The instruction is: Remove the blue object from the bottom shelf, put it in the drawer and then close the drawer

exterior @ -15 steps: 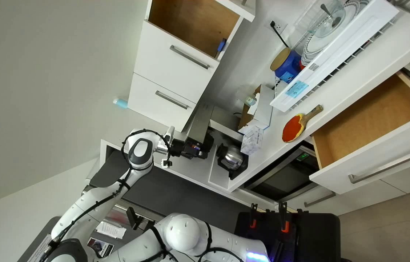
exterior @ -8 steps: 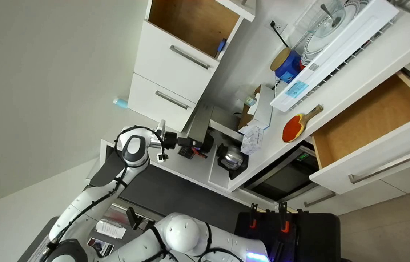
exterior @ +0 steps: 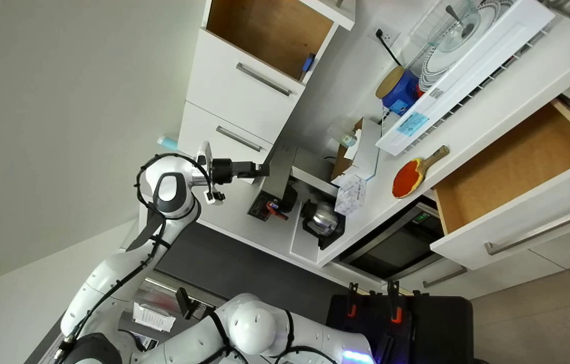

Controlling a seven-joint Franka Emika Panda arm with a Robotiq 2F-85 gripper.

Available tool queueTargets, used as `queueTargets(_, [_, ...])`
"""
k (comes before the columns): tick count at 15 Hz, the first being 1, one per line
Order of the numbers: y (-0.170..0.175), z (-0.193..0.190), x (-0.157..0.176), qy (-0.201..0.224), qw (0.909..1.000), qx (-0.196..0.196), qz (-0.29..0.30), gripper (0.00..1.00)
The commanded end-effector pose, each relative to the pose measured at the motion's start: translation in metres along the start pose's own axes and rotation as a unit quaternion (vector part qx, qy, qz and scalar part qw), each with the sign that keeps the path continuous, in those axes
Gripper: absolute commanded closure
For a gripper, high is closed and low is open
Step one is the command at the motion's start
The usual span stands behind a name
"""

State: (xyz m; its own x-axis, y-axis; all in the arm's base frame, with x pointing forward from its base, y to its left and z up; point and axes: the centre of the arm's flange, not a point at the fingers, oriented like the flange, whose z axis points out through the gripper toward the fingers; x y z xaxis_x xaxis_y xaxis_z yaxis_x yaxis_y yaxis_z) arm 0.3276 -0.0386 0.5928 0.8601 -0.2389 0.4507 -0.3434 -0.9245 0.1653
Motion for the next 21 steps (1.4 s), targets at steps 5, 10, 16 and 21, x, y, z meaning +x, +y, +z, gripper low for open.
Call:
queueTargets(5, [0.098, 0.02, 0.092, 0.066, 0.9843, 0.059, -0.152, 0.0])
queueTargets(10, [0.109, 0.027, 0.093, 0.075, 0.9742, 0.073, -0.2, 0.0])
queueTargets(16, [0.101, 0.028, 0.121, 0.105, 0.9665, 0.079, -0.22, 0.0])
queueTargets(21, [0.092, 0.029, 0.188, 0.162, 0.9521, 0.089, -0.243, 0.0])
